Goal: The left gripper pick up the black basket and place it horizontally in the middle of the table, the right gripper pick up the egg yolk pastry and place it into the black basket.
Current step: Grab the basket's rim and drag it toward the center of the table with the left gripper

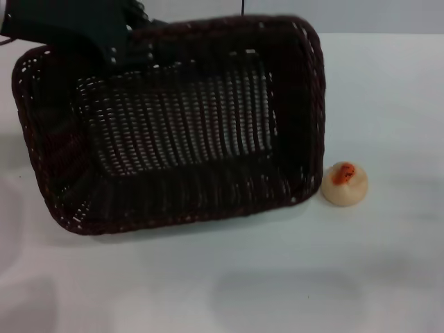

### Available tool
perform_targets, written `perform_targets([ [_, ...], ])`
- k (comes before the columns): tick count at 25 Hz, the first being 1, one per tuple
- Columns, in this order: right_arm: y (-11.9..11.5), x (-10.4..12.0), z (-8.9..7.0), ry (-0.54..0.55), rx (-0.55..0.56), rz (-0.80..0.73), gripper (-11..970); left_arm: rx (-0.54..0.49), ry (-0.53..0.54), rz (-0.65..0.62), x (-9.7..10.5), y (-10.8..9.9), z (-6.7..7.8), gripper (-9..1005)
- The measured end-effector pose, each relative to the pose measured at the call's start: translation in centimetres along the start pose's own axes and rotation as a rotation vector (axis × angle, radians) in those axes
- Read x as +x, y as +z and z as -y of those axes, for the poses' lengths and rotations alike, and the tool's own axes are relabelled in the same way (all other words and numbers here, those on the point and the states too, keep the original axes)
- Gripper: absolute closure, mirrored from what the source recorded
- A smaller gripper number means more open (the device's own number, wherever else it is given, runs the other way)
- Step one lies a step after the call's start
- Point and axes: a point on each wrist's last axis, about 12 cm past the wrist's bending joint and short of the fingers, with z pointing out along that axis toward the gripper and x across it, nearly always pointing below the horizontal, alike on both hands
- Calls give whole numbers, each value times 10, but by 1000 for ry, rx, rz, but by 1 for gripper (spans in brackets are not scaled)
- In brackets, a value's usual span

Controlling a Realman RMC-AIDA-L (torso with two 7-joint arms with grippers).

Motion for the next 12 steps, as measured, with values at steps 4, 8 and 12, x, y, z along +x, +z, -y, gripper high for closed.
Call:
perform_targets([
  [4,-4,0,2,-1,7,1,275,70,44,10,-3,7,3,776],
  [8,-7,1,2,1,12,-5,275,133,73,26,-5,15,6,773],
  [12,-8,1,3,1,13,-3,275,166,78,45,-4,23,7,770],
])
